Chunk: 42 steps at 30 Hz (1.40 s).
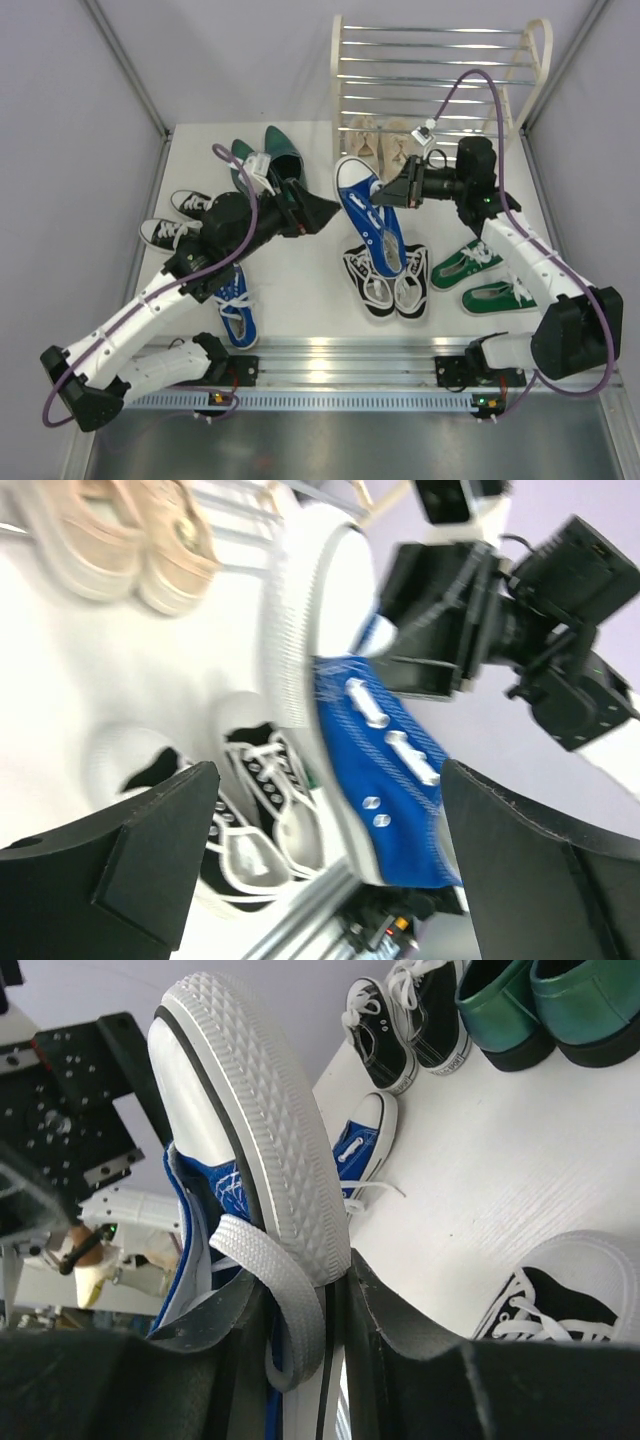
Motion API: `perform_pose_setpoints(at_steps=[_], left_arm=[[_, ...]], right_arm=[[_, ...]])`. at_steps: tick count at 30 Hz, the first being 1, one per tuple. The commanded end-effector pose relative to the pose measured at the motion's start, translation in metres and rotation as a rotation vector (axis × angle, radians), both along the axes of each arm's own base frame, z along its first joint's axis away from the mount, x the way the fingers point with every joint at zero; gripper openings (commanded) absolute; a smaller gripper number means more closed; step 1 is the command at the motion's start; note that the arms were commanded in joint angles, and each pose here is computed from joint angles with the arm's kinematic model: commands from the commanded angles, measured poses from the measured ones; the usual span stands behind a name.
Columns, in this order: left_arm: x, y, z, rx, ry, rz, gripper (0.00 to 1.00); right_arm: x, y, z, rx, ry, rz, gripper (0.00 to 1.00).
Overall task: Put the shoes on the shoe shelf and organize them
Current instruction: Pick up the shoe at the center of the board.
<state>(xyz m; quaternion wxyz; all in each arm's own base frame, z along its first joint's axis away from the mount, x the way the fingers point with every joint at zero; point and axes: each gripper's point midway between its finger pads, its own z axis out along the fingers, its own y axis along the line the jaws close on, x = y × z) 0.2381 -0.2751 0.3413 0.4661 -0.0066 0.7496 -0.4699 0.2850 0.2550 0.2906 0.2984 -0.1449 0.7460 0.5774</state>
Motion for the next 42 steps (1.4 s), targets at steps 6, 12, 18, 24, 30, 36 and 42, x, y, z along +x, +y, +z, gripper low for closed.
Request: perform_pose_setpoints(at_steps=[6, 12, 18, 24, 30, 36, 42], left_arm=[[0.005, 0.025, -0.023, 0.029, -0.070, 0.055, 0.98], [-0.011, -0.003, 0.001, -0.167, -0.204, -0.114, 0.98], [-0.020, -0.018, 0.011, -0.196, -0.249, -0.217, 0.97], [-0.007, -0.028, -0.003, -0.187, -0.184, -0.207, 0.92], [0.011, -0.032, -0.022, -0.187, -0.099, -0.144, 0.60], [0.021, -0.029, -0.026, -0.200, -0.068, -0.084, 0.00], [0.023, -0.004, -0.052, -0.211, 0.018, 0.001, 0.00]], right_arm=[[-0.048, -0.008, 0.025, 0.021, -0.257, 0.226, 0.00], [-0.060, -0.007, 0.010, -0.007, -0.255, 0.258, 0.00], [-0.060, -0.007, 0.000, -0.031, -0.260, 0.251, 0.00], [-0.070, -0.002, -0.005, -0.033, -0.279, 0.298, 0.00], [-0.077, 0.001, -0.009, -0.056, -0.339, 0.357, 0.00], [-0.076, -0.002, -0.018, -0.109, -0.385, 0.382, 0.23], [-0.067, -0.029, -0.043, -0.353, -0.604, 0.436, 0.86]])
